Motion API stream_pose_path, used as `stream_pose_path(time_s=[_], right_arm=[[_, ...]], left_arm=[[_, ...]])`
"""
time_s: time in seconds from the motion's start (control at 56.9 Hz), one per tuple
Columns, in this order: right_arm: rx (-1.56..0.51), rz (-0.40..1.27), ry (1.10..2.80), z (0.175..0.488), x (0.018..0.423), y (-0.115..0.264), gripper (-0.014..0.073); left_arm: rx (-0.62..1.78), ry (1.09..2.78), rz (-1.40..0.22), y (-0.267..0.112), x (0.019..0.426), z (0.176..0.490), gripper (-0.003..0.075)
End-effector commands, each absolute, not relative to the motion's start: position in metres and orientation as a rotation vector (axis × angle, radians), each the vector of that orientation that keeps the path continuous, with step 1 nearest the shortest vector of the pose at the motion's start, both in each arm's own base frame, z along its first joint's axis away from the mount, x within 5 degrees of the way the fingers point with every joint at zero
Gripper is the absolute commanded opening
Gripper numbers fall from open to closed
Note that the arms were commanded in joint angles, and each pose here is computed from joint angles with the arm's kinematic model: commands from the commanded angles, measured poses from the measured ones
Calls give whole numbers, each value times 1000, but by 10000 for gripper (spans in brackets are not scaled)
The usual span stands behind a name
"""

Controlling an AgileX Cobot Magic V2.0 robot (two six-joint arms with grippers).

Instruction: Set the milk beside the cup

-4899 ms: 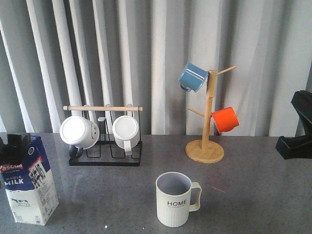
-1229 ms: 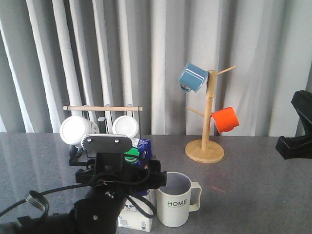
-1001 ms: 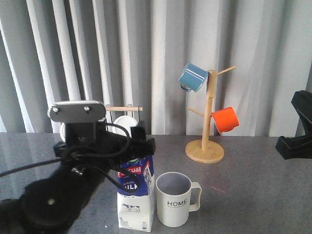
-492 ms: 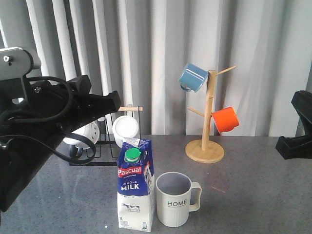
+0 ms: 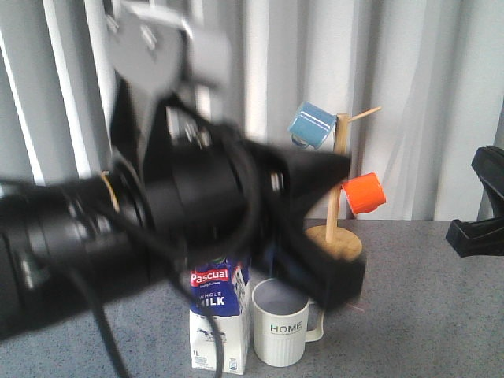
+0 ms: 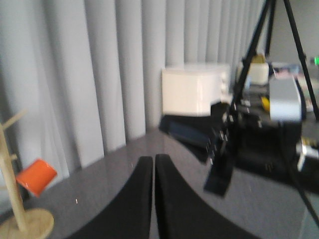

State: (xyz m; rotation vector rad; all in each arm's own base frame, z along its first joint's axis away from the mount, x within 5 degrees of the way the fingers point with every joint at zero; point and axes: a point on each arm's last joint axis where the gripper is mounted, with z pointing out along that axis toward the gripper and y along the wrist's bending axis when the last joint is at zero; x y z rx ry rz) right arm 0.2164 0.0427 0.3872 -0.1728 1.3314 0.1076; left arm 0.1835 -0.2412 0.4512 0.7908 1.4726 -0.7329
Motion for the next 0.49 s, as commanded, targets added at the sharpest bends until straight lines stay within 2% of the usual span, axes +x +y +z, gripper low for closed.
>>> stream_pose_path(time_s=[0.0, 0.123, 0.228, 0.351, 0.474], right_arm=[[-160, 102, 1216, 407, 211, 41, -8], [-162, 104, 1216, 407, 210, 41, -8], [-162, 104, 1216, 407, 210, 41, -8], [-162, 104, 1216, 407, 210, 41, -8], [-162, 104, 1216, 407, 210, 41, -8]], left_arm=[[809, 1515, -701, -232, 177, 445, -7], [739, 1616, -654, -214, 177, 402, -7], [640, 1634, -652, -181, 171, 368, -7], [491, 1551, -601, -130, 158, 343, -7], [397, 1477, -449, -86, 143, 316, -7]])
